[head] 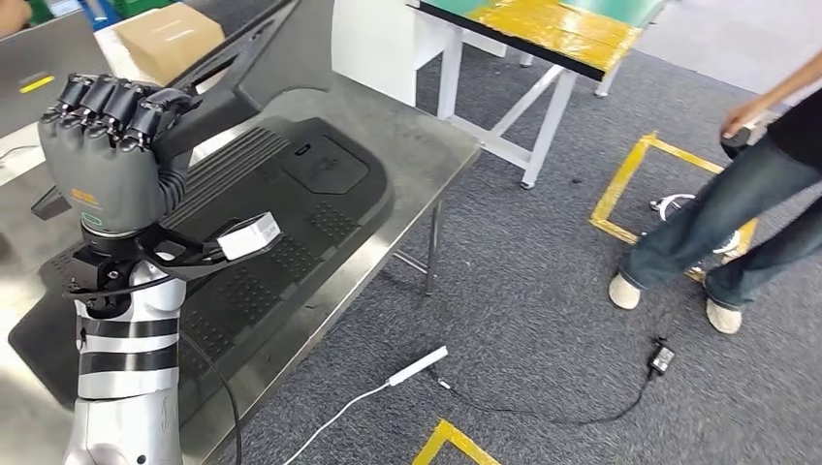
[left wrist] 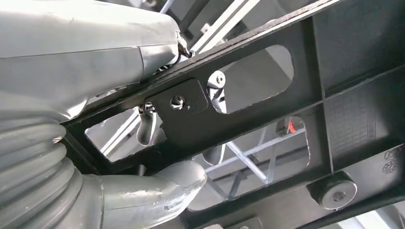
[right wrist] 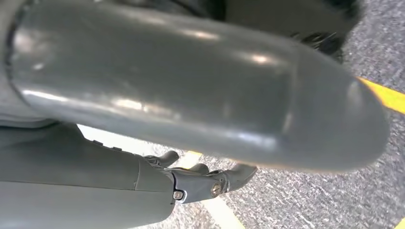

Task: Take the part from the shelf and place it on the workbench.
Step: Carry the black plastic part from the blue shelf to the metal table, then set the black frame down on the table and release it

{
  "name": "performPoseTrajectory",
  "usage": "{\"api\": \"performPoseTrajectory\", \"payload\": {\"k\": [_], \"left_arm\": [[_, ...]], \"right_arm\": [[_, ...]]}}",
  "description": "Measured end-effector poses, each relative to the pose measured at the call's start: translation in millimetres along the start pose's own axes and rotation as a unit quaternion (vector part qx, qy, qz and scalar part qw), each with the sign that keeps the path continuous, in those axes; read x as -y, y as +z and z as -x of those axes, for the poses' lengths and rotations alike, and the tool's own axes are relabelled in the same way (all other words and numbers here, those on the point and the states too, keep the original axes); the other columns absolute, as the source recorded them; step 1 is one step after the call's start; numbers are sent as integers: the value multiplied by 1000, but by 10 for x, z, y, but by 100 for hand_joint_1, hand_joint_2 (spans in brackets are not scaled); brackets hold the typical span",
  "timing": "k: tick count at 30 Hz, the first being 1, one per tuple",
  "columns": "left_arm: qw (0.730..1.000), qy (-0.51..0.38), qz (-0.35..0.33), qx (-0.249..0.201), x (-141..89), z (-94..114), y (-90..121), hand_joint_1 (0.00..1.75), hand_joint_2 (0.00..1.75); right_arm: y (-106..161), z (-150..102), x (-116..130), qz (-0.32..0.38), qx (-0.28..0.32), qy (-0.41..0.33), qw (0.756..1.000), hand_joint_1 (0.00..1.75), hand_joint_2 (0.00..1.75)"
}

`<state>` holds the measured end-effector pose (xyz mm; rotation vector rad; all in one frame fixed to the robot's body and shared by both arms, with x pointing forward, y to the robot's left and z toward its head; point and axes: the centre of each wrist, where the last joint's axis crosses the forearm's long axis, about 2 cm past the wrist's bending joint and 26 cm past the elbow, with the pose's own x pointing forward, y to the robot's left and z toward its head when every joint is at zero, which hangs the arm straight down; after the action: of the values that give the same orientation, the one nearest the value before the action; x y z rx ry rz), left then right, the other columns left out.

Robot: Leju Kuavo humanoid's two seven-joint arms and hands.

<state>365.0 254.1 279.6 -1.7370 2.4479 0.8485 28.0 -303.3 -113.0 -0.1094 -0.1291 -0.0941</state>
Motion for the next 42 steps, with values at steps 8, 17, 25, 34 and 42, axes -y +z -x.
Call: {"api": "performPoseTrajectory", "payload": {"k": [8, 17, 25, 34, 42], "left_arm": [[1000, 2, 1, 3, 5, -2, 11, 175, 175], [1000, 2, 4, 3, 6, 0, 33, 175, 175], [1000, 2, 0, 0, 2, 14, 19, 175, 175], [1000, 7, -2, -3, 10, -21, 5, 175, 175], [1000, -1, 3, -11, 22, -28, -36, 175, 175]], "right_arm": [[-1, -25, 3, 2, 6, -1, 1000, 0, 0], [1, -5, 0, 19, 11, 2, 1000, 0, 0], [0, -55, -11, 18, 20, 0, 1000, 0, 0], [-2, -51, 9, 18, 20, 2, 1000, 0, 0], [0, -56, -11, 17, 22, 4, 1000, 0, 0]]}}
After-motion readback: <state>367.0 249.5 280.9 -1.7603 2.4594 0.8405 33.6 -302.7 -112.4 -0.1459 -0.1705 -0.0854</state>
